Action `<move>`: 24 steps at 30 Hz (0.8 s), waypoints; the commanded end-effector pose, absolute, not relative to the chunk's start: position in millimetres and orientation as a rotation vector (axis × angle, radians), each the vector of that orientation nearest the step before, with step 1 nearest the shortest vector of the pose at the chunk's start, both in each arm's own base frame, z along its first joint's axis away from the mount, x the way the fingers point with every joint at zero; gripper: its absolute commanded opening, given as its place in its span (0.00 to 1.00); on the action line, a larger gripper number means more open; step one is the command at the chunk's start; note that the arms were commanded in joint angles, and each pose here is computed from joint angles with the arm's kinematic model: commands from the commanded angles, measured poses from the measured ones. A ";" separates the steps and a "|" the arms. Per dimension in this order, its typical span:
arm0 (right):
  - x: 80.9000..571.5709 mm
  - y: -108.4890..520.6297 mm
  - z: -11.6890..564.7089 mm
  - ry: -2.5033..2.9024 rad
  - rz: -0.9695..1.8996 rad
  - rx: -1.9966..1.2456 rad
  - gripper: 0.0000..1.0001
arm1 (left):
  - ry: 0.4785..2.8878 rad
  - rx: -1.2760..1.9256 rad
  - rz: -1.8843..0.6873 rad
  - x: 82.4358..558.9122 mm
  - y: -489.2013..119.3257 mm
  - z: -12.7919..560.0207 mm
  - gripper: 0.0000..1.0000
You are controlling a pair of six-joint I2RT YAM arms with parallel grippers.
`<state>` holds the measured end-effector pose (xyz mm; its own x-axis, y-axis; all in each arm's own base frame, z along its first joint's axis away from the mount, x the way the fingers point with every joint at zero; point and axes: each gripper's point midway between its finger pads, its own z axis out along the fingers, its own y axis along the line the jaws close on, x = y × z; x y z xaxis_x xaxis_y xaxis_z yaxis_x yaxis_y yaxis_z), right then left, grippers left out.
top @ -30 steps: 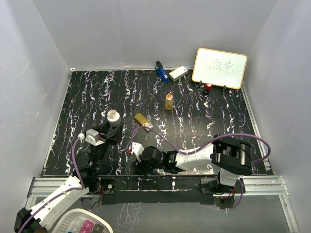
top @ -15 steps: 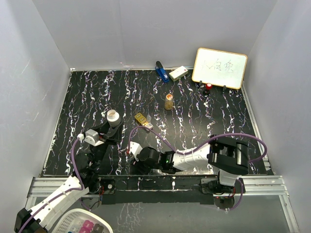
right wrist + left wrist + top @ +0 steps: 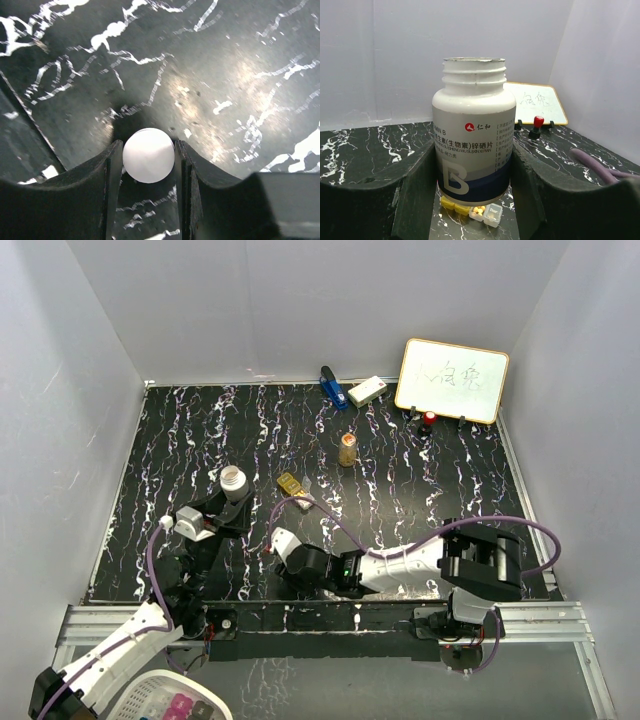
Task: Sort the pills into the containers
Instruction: Pick up the lid of the pill bottle at the center of the board.
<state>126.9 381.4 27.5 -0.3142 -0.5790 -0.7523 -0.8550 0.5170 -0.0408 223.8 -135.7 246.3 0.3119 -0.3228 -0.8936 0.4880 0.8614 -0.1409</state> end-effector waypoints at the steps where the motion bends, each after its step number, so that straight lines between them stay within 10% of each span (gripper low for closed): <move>1: 146.4 360.6 56.0 2.021 0.318 -1.122 0.21 | 1.118 0.211 -0.552 220.4 -142.1 238.1 0.06; 24: 244.3 303.9 340.1 1.677 0.464 -0.676 0.14 | 0.855 0.824 -0.965 167.0 -257.3 274.0 0.00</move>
<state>259.0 297.8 303.0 -0.1926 -0.1879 -0.9631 -0.5665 0.8227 -0.0472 195.7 -238.5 219.9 0.2114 -0.1985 -0.9570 0.8589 0.5050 0.0850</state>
